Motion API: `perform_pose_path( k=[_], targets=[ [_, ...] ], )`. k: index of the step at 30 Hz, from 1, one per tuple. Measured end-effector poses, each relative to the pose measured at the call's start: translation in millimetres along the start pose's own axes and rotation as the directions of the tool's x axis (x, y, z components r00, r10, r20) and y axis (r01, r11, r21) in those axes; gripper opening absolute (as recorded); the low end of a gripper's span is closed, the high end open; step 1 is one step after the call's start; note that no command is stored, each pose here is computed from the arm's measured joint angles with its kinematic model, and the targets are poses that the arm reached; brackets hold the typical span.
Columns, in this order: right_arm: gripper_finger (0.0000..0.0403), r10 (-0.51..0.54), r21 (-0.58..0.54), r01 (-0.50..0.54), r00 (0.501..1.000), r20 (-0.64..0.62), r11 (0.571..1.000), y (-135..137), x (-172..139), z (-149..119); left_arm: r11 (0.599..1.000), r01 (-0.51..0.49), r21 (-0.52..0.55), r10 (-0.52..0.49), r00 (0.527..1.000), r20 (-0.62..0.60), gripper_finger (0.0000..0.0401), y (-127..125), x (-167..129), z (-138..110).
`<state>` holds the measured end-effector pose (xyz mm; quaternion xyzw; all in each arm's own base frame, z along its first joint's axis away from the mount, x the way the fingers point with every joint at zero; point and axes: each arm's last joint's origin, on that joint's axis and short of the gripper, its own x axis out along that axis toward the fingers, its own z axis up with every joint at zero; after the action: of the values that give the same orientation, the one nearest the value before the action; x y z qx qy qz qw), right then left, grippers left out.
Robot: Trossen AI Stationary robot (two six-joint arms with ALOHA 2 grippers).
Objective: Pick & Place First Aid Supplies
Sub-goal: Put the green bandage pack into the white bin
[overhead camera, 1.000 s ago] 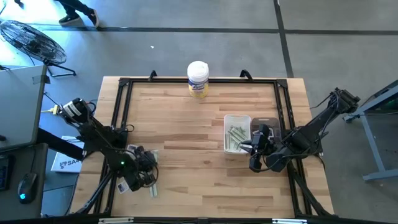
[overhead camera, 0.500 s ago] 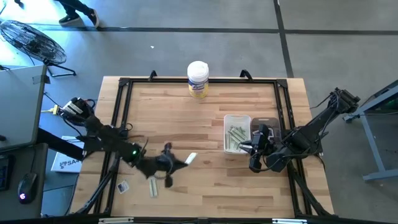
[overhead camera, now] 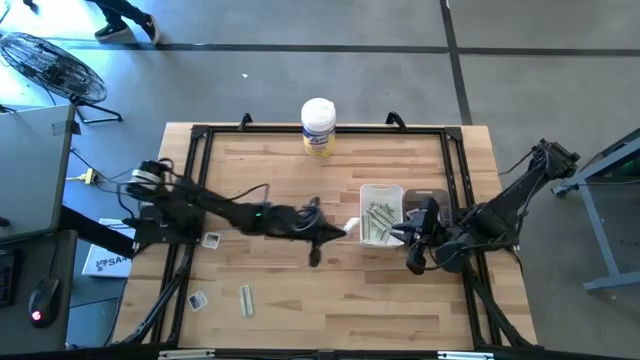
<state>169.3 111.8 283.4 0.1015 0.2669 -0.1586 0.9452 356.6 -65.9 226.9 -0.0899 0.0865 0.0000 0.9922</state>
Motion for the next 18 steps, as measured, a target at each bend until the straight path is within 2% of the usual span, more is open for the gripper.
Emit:
perform_pose_path(
  k=[7, 11, 14, 18],
  targets=[
    [0.0071, 0.036, -0.044, -0.038, 0.998, -0.057, 0.998, 5.8, -2.0, -8.4, 0.998, -0.063, 0.001, 0.063, 0.996, -0.055, 0.0, 24.4, 62.9, 11.7],
    [0.0071, 0.043, -0.048, -0.046, 0.997, -0.062, 0.998, 6.3, -2.6, -8.9, 0.997, -0.082, -0.008, 0.082, 0.996, -0.028, 0.0, 35.2, 94.7, 16.4],
    [0.0071, 0.044, -0.049, -0.047, 0.997, -0.063, 0.998, 6.3, -2.5, -8.9, 0.996, -0.093, -0.007, 0.093, 0.993, -0.074, 0.0, 43.8, 114.9, 15.5],
    [0.0071, 0.042, -0.049, -0.046, 0.997, -0.061, 0.998, 6.2, -2.5, -8.9, 0.986, -0.169, 0.005, 0.167, 0.97, -0.179, 0.0, 55.7, 131.8, 8.5]
  ],
)
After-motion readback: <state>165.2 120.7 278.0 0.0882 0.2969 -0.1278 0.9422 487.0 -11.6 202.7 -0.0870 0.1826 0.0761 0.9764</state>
